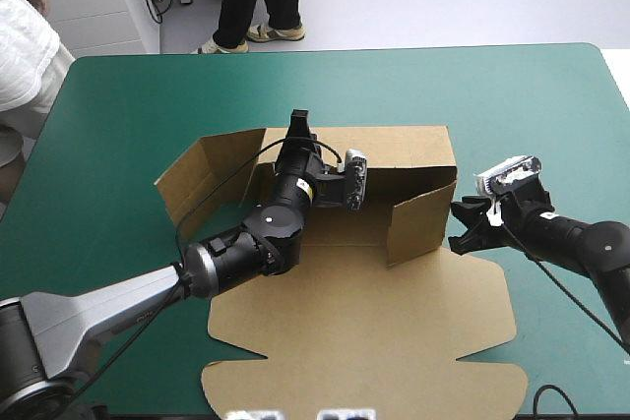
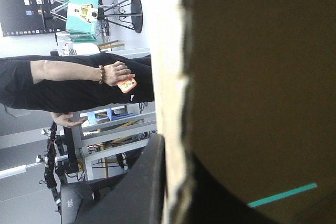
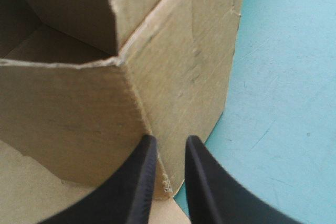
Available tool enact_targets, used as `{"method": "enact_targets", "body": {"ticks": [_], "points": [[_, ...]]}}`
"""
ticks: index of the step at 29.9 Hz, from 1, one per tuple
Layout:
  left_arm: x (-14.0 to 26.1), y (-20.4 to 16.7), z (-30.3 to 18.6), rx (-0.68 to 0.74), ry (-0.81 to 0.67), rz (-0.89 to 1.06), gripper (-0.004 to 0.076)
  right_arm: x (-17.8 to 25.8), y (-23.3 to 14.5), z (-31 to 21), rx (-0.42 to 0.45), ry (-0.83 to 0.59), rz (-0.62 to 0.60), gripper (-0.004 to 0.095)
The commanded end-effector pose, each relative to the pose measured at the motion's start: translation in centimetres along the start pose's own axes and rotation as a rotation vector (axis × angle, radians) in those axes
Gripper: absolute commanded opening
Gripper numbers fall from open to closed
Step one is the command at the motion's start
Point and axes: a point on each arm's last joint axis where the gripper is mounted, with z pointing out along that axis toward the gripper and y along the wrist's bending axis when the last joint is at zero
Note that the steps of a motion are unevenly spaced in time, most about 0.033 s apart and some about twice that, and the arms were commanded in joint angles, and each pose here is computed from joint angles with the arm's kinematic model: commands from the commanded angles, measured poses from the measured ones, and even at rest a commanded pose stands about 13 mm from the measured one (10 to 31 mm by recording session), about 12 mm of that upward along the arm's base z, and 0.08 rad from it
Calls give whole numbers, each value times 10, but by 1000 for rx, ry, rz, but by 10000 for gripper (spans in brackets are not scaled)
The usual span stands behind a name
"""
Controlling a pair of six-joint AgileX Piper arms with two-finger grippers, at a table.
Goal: Fold the box
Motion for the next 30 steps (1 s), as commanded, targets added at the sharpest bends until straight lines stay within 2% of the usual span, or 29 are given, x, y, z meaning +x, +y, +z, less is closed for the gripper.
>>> {"method": "enact_targets", "body": {"ticks": [1,3,9,16,20,26,30], "points": [[3,16,-10,-42,5,-28,-7,-11,1,-9,10,-56,-8,370],[3,16,-10,-40,5,-25,-7,-10,2,-9,-6,-50,-15,403],[2,16,-10,-41,3,-15,-7,-12,4,-7,-19,-68,-50,415],[2,16,-10,-40,-3,-15,-7,-12,-2,14,-58,-80,-66,612],[2,16,-10,-41,-1,-15,-7,-12,3,25,-73,-68,-100,611],[1,16,-11,-41,-3,-14,-7,-18,11,33,11,-90,-142,611],[1,16,-11,-36,-5,-19,-7,-18,16,36,0,-86,-152,611]]}}
